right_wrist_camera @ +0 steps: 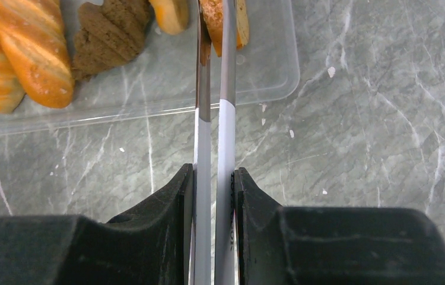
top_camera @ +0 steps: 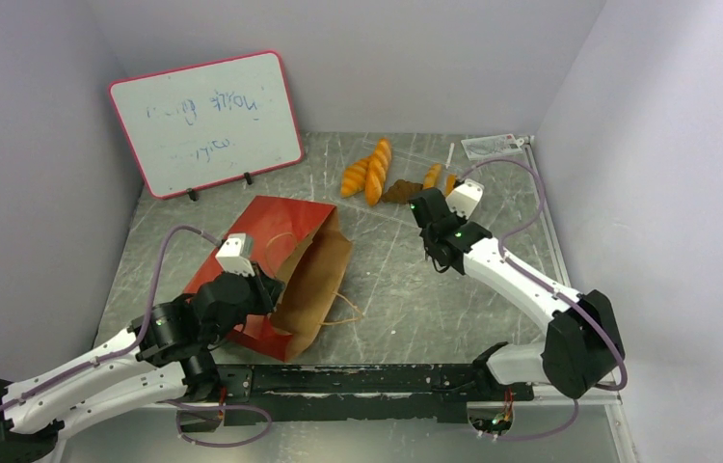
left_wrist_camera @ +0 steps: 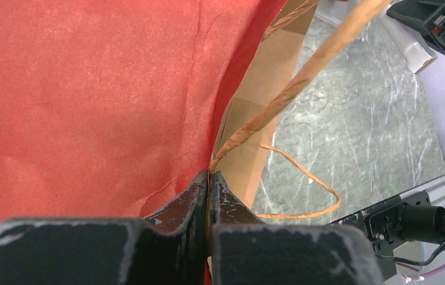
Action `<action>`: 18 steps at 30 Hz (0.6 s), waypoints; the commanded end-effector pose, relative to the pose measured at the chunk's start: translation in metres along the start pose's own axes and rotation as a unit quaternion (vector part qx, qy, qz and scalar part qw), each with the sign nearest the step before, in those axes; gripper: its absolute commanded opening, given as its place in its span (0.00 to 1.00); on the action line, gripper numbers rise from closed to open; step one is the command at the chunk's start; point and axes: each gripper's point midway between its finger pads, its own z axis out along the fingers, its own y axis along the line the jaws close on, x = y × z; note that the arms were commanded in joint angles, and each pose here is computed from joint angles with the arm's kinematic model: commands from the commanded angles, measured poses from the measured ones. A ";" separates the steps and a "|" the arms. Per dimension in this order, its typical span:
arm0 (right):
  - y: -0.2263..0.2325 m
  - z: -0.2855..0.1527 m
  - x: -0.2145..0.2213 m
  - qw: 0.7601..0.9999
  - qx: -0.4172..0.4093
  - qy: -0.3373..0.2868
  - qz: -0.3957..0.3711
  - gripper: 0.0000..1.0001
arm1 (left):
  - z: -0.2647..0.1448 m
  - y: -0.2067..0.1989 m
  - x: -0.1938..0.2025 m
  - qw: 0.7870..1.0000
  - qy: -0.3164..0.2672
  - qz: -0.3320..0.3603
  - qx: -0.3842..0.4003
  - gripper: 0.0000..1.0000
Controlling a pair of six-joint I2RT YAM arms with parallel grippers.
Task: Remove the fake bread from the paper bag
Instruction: Place the fake bread in the container.
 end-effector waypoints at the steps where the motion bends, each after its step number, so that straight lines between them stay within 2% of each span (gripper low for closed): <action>1: 0.002 0.014 -0.008 1.000 -0.004 -0.011 0.017 0.25 | 0.000 0.001 0.005 1.000 0.005 -0.004 0.002 0.07; 6: 0.009 0.017 -0.009 1.000 -0.019 -0.005 0.017 0.35 | 0.002 0.001 0.005 1.000 0.005 -0.001 0.000 0.07; 18: 0.010 0.009 -0.013 0.999 -0.030 -0.001 0.025 0.38 | 0.004 0.001 0.004 1.000 0.000 -0.005 -0.002 0.07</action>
